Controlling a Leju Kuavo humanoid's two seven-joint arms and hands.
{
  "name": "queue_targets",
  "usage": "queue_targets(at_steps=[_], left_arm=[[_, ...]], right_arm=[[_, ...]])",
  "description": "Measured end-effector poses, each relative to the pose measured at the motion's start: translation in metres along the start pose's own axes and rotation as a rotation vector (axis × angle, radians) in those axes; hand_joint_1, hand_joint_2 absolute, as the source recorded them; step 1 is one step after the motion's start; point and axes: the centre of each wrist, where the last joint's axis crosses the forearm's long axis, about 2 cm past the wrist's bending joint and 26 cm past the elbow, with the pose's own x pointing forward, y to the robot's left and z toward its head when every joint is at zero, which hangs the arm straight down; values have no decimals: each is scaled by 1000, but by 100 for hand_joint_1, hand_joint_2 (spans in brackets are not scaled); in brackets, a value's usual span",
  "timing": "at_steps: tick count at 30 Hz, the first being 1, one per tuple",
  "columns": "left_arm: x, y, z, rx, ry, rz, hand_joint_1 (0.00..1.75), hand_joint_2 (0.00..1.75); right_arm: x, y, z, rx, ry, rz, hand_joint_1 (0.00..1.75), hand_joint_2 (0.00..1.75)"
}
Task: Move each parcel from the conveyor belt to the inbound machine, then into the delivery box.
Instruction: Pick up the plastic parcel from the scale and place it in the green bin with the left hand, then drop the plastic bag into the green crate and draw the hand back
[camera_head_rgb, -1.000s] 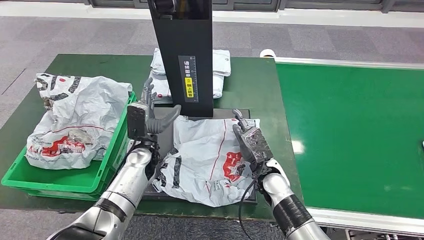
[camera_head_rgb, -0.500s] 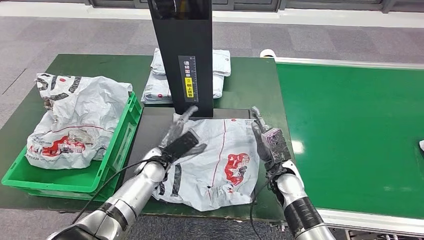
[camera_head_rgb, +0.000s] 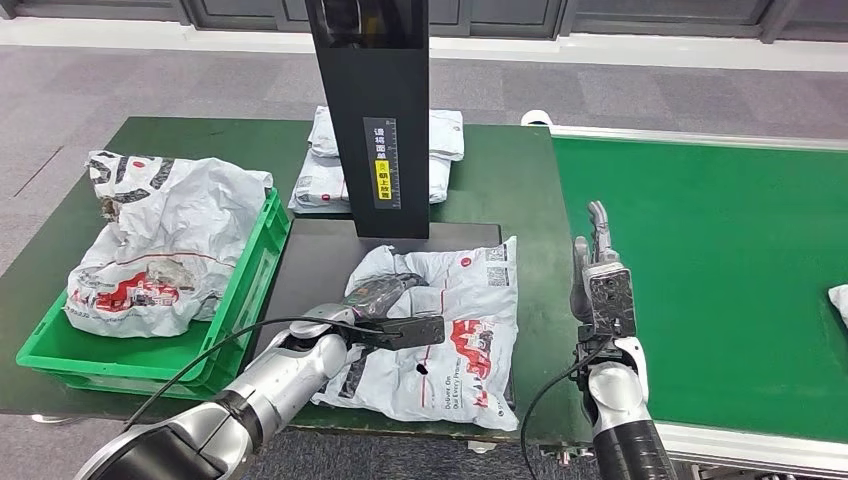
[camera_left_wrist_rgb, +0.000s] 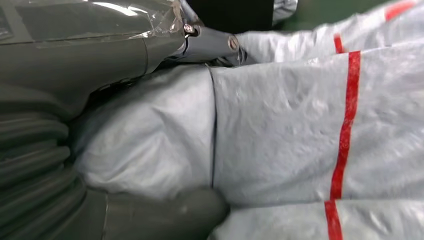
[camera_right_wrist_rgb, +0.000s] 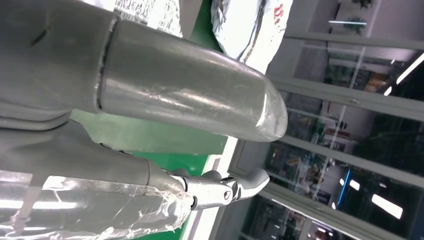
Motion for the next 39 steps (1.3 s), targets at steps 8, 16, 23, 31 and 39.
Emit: queue_targets(at_steps=[8,16,23,31,39], left_arm=[[0,7,0,30,-3,-17,175,175],[4,11,2,343,-100,13,175,175],[8,45,11,693,-121,95,175,175],[2,85,37,1165,-26,-33,175,175],[-37,160,115,1577,79,-286,175,175]], right_arm=[[2,-3,10,-19,4,2,0,0],[9,-9,21,-38,22,-5,0,0],[14,-12,28,-57,25,-15,0,0],[15,-10,30,-67,29,-29,0,0],[11,-9,33,-96,43,-60,0,0]])
